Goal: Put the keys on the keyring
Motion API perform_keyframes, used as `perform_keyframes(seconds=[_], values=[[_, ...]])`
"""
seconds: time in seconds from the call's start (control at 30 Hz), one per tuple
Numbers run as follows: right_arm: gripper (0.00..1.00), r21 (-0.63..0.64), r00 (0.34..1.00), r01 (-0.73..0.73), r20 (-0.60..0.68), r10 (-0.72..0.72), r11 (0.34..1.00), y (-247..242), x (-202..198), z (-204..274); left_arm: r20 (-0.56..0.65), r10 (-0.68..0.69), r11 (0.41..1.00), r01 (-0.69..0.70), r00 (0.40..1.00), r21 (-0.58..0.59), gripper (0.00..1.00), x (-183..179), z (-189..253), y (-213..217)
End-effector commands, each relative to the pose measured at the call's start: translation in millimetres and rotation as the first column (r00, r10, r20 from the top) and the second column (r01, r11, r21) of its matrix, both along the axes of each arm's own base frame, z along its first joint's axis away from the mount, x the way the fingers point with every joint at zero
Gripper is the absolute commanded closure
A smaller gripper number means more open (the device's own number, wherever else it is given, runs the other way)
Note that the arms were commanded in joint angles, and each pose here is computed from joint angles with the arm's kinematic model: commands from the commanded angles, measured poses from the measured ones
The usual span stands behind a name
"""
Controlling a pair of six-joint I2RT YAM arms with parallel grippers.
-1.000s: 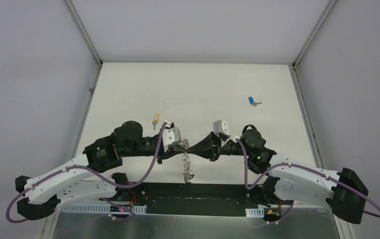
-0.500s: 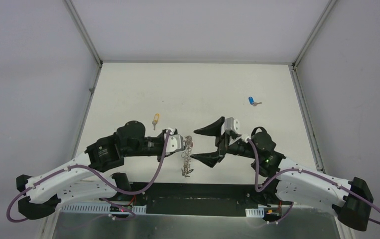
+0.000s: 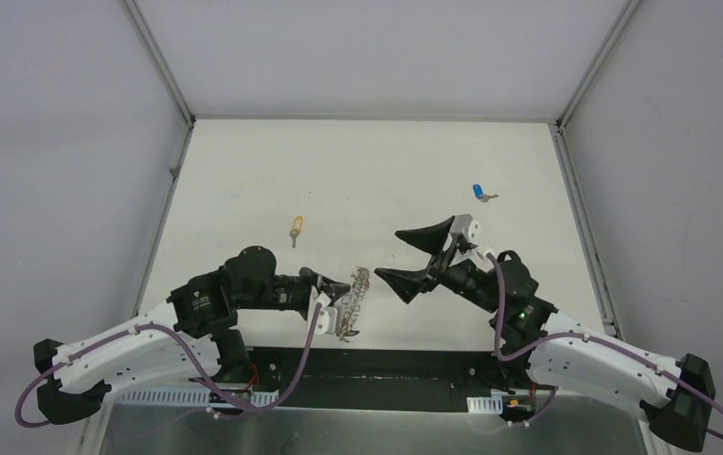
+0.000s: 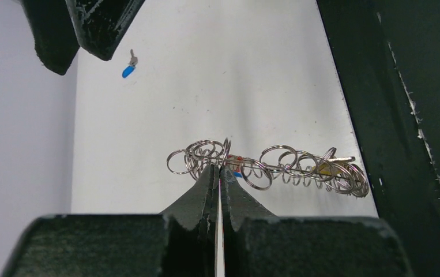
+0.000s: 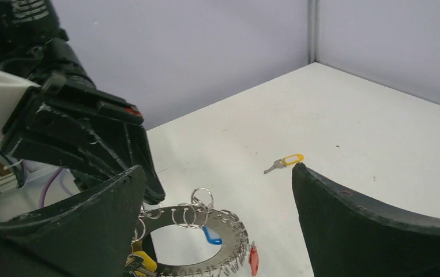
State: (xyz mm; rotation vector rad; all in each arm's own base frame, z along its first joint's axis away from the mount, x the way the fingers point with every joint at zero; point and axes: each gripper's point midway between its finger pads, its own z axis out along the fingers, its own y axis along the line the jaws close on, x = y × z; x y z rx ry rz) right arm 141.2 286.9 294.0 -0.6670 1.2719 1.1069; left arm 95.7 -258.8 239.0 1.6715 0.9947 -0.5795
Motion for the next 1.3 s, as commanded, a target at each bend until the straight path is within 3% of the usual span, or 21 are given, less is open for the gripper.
perform_keyframes(seconds=[0.0, 0.33, 0.57, 0.73, 0.83, 0.97, 1.17, 1.27], values=[[0.00, 0.030, 0.987, 0.126, -0.108, -0.122, 0.992, -12.5, 18.1, 2.0, 0.122, -0.035, 0.989, 0.052, 0.992, -0.139, 1.00, 0.0, 35.4, -7.9], [0.00, -0.078, 0.924, 0.113, -0.359, -0.134, 0.990, -3.6, 45.2, -17.5, -0.245, 0.129, 0.972, -0.171, 0.961, -0.158, 1.00, 5.8, 26.2, -9.2], [0.00, -0.132, 0.761, 0.076, -0.632, -0.144, 0.988, -12.4, 95.2, -26.9, -0.375, 0.178, 0.957, -0.248, 0.910, -0.149, 1.00, 8.3, 21.1, -14.0], [0.00, -0.147, 0.628, 0.199, -0.740, -0.241, 0.969, -48.2, 146.1, -49.0, -0.434, 0.200, 0.948, -0.286, 0.879, -0.141, 1.00, 11.7, 19.4, -20.1], [0.01, -0.181, 0.506, 0.316, -0.798, -0.327, 0.931, -81.4, 178.6, -72.2, -0.456, 0.192, 0.949, -0.283, 0.869, -0.140, 1.00, 11.4, 19.1, -25.6], [0.02, -0.338, 0.237, 0.469, -0.841, -0.485, 0.816, -141.4, 214.0, -117.0, -0.466, 0.181, 0.952, -0.273, 0.866, -0.137, 1.00, 11.2, 17.5, -31.2], [0.01, -0.602, -0.016, 0.501, -0.725, -0.689, 0.622, -210.1, 239.5, -174.0, -0.462, 0.163, 0.956, -0.255, 0.872, -0.143, 1.00, 10.8, 14.4, -36.1], [0.09, -0.684, -0.093, 0.489, -0.658, -0.747, 0.542, -234.1, 247.8, -193.4, -0.470, 0.158, 0.958, -0.250, 0.869, -0.139, 1.00, 9.7, 12.2, -37.4]])
